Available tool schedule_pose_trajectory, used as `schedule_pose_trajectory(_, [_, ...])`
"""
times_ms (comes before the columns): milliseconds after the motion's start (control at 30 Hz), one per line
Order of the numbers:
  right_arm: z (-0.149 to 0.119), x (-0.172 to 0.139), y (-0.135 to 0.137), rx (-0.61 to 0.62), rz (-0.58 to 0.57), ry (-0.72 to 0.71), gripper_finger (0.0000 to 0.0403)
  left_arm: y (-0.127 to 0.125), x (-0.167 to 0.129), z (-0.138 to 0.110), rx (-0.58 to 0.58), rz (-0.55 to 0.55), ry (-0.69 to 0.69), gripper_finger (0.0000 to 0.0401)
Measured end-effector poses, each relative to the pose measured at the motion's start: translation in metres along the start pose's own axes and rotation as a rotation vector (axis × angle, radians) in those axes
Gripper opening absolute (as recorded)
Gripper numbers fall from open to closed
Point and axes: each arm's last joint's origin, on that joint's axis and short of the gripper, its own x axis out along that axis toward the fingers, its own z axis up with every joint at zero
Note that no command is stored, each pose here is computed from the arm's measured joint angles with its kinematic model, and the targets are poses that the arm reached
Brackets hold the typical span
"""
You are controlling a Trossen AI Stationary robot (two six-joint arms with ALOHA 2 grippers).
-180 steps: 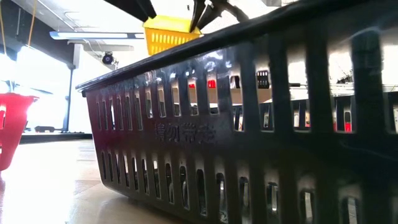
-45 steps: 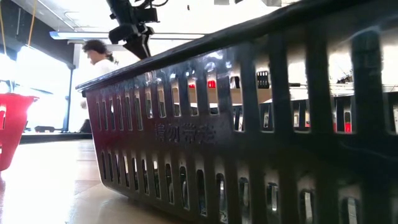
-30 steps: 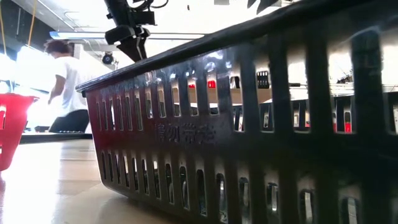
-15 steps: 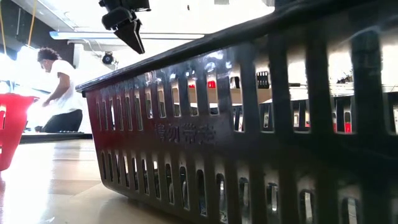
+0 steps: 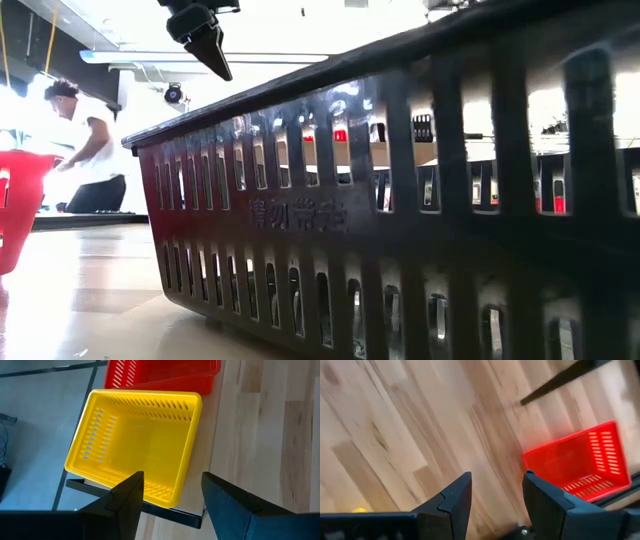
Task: Stack baskets on shelf by color
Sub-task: Stack the top red bin on the red bin on the shelf
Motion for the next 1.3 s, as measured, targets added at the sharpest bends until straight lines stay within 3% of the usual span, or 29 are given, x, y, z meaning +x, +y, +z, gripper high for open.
schedule_pose_trajectory(233, [-0.016, 0.044, -0.001, -0.091, -0.049, 0.075, 0.0161, 0.000, 0.000, 0.000, -0.003, 0.002, 0.001, 0.0187])
schedule_pose_trajectory(567, [-0.035, 0.087, -0.005, -0.107, -0.149, 0.133, 0.0161, 0.000, 0.000, 0.000, -0.052, 0.002, 0.001, 0.0186])
schedule_pose_trajectory(867, [-0.049, 0.112, -0.008, -0.070, -0.223, 0.158, 0.0161, 0.000, 0.000, 0.000, -0.053, 0.002, 0.001, 0.0186])
schedule_pose_trajectory(1300, [-0.042, 0.134, -0.004, -0.059, -0.261, 0.241, 0.0161, 0.000, 0.000, 0.000, -0.052, 0.000, 0.000, 0.0186])
